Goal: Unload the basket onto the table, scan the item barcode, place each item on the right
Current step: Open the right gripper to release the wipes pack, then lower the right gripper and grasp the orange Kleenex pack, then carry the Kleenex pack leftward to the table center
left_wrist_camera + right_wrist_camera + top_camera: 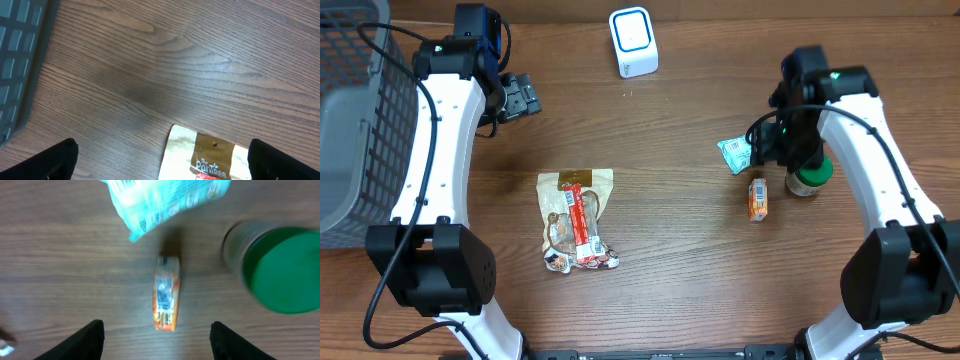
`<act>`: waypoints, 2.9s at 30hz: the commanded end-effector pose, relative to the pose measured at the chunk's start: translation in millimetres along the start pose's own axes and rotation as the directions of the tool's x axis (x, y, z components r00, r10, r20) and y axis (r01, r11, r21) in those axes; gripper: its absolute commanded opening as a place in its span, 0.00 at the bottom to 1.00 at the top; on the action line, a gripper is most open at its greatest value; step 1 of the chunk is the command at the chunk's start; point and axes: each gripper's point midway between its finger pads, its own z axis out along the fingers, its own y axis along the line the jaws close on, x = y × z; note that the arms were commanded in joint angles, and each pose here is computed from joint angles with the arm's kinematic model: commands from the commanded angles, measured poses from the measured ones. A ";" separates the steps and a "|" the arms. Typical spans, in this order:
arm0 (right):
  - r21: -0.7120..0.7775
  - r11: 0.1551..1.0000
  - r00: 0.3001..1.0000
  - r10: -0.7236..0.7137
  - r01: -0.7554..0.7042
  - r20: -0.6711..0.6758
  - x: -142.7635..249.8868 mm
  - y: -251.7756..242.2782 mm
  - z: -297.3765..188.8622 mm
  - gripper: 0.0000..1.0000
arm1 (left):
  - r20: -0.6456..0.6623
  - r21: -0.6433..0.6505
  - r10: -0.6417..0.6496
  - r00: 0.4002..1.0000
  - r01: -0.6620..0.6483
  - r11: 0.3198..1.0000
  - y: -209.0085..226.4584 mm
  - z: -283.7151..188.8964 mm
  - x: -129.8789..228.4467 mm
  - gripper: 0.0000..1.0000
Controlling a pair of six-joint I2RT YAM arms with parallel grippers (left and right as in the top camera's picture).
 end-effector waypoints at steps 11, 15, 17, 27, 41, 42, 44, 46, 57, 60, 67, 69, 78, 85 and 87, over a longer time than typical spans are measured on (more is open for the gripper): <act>-0.020 0.999 0.999 0.028 -0.029 -0.028 19.6 -0.4 67.8 0.52 | 0.016 -0.007 0.008 1.000 -0.008 1.000 2.3 -4.2 -3.6 1.00; -0.020 0.999 0.999 0.028 -0.029 -0.028 19.6 -0.5 68.0 0.52 | 0.016 -0.007 0.008 1.000 -0.008 1.000 2.3 -4.2 -3.6 1.00; -0.020 0.999 0.999 0.031 -0.031 -0.029 20.0 -0.6 68.3 0.52 | 0.016 -0.007 0.008 1.000 -0.008 1.000 2.3 -4.2 -3.6 1.00; -0.018 0.999 0.999 0.031 -0.032 -0.037 25.0 -2.3 77.3 0.53 | 0.016 -0.007 0.008 1.000 -0.008 1.000 2.3 -4.2 -3.6 1.00; -0.024 0.997 0.997 0.071 -0.071 -0.011 20.8 3.0 82.3 0.28 | 0.016 -0.007 0.008 1.000 -0.008 1.000 2.3 -4.2 -3.6 1.00; -0.024 0.998 0.998 0.061 -0.061 -0.011 21.4 6.1 82.5 0.27 | 0.016 -0.007 0.008 1.000 -0.008 1.000 2.3 -4.2 -3.6 1.00; -0.012 0.998 0.998 0.066 -0.066 -0.002 20.9 10.5 82.9 0.27 | 0.016 -0.007 0.008 1.000 -0.008 1.000 2.3 -4.2 -3.6 1.00; 0.034 0.997 0.998 0.062 -0.063 0.020 19.3 13.0 83.1 0.26 | 0.016 -0.007 0.008 1.000 -0.008 1.000 2.3 -4.2 -3.7 1.00; 0.351 0.935 0.976 -0.032 -0.048 0.217 21.2 44.6 72.1 0.25 | 0.016 -0.007 0.008 1.000 -0.008 1.000 2.3 -4.2 -3.7 1.00; 0.399 0.916 0.956 -0.073 -0.049 0.284 25.8 63.0 67.6 0.25 | 0.016 -0.007 0.008 1.000 -0.008 1.000 2.3 -4.2 -3.6 1.00; 0.418 0.908 0.926 -0.132 -0.030 0.353 45.0 98.4 66.8 0.25 | 0.016 -0.007 0.008 1.000 -0.008 1.000 2.3 -4.2 -3.6 1.00; 0.469 0.882 0.911 -0.159 -0.042 0.380 42.8 91.6 60.4 0.24 | 0.016 -0.007 0.008 1.000 -0.008 1.000 2.3 -4.2 -3.6 1.00; 0.524 0.847 0.903 -0.149 -0.095 0.404 43.3 76.7 52.1 0.24 | 0.016 -0.007 0.008 1.000 -0.008 1.000 2.3 -4.2 -3.6 0.99; 0.513 0.852 0.904 -0.136 -0.102 0.405 43.8 78.0 54.1 0.24 | 0.016 -0.007 0.008 1.000 -0.008 1.000 2.3 -4.2 -3.6 1.00; 0.523 0.846 0.906 -0.141 -0.099 0.400 44.5 76.3 54.3 0.24 | 0.016 -0.007 0.008 1.000 -0.008 1.000 2.3 -4.2 -3.6 1.00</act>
